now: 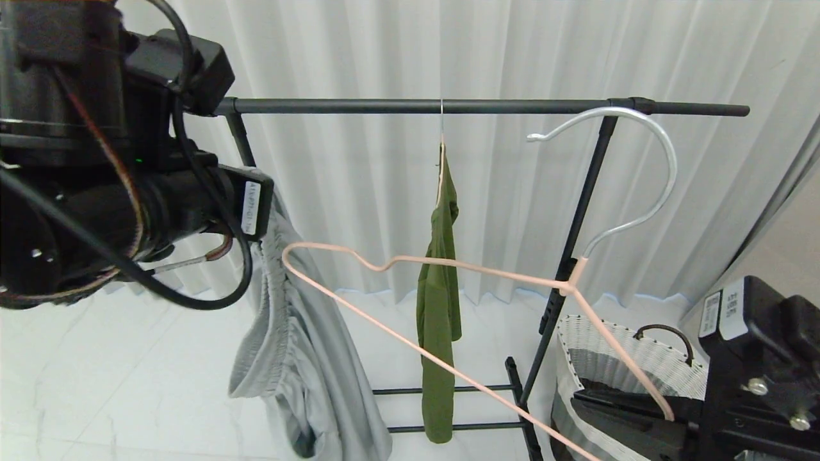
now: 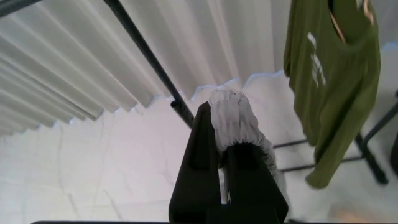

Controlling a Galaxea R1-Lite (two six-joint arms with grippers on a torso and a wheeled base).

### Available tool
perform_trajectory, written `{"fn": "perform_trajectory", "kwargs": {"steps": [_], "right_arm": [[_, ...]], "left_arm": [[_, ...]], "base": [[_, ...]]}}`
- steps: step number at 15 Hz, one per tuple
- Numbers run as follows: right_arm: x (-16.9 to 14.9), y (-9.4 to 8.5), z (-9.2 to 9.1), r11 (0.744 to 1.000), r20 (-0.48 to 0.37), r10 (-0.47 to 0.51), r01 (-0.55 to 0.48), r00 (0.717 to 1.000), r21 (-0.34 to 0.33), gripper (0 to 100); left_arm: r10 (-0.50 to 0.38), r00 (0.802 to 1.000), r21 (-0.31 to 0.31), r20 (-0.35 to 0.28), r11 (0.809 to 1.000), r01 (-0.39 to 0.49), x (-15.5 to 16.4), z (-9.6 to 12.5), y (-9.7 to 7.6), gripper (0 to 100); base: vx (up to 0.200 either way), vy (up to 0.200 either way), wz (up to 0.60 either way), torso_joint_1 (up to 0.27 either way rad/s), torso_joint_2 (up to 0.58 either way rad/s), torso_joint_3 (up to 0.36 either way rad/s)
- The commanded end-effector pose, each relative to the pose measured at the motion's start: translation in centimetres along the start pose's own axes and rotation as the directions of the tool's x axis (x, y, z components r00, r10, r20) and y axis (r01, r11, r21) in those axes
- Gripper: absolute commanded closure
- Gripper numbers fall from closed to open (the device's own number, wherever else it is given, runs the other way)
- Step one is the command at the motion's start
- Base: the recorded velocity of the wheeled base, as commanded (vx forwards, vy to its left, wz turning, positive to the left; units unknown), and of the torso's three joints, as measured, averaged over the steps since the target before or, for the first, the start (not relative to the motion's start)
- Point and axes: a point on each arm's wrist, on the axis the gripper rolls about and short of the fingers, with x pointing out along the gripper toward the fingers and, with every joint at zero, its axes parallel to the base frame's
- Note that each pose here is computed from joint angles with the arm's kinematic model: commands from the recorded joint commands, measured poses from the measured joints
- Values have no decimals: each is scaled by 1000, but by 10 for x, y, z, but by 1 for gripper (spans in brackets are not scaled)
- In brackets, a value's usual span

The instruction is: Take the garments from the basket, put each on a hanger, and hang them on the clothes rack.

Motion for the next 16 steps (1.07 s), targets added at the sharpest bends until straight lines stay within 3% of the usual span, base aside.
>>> {"fn": "perform_trajectory", "kwargs": {"steps": [1, 5, 8, 12, 16], "right_arm": [[3, 1, -1, 1000, -12, -1, 1, 1000, 3, 100], [14, 2, 0, 999, -31, -13, 14, 999, 40, 100], [22, -11, -1, 994, -55, -83, 87, 995, 69, 100], [22, -25, 1, 983, -50, -150, 154, 987, 100, 100], [23, -32, 5, 976, -41, -179, 183, 983, 122, 100]], "left_arm": [[-15, 1000, 7, -21, 1000, 15, 19, 5, -20, 100], [-54, 999, -48, 4, 997, 54, 18, 14, -34, 100], [-49, 999, -48, 6, 998, 49, 19, 16, -35, 100], [74, 997, -36, -25, 997, -75, 32, 16, -42, 100], [73, 997, -36, -23, 997, -73, 35, 18, -45, 100]], "base": [[0, 0, 0, 0, 0, 0], [0, 0, 0, 0, 0, 0], [0, 0, 0, 0, 0, 0], [0, 0, 0, 0, 0, 0], [0, 0, 0, 0, 0, 0]]}}
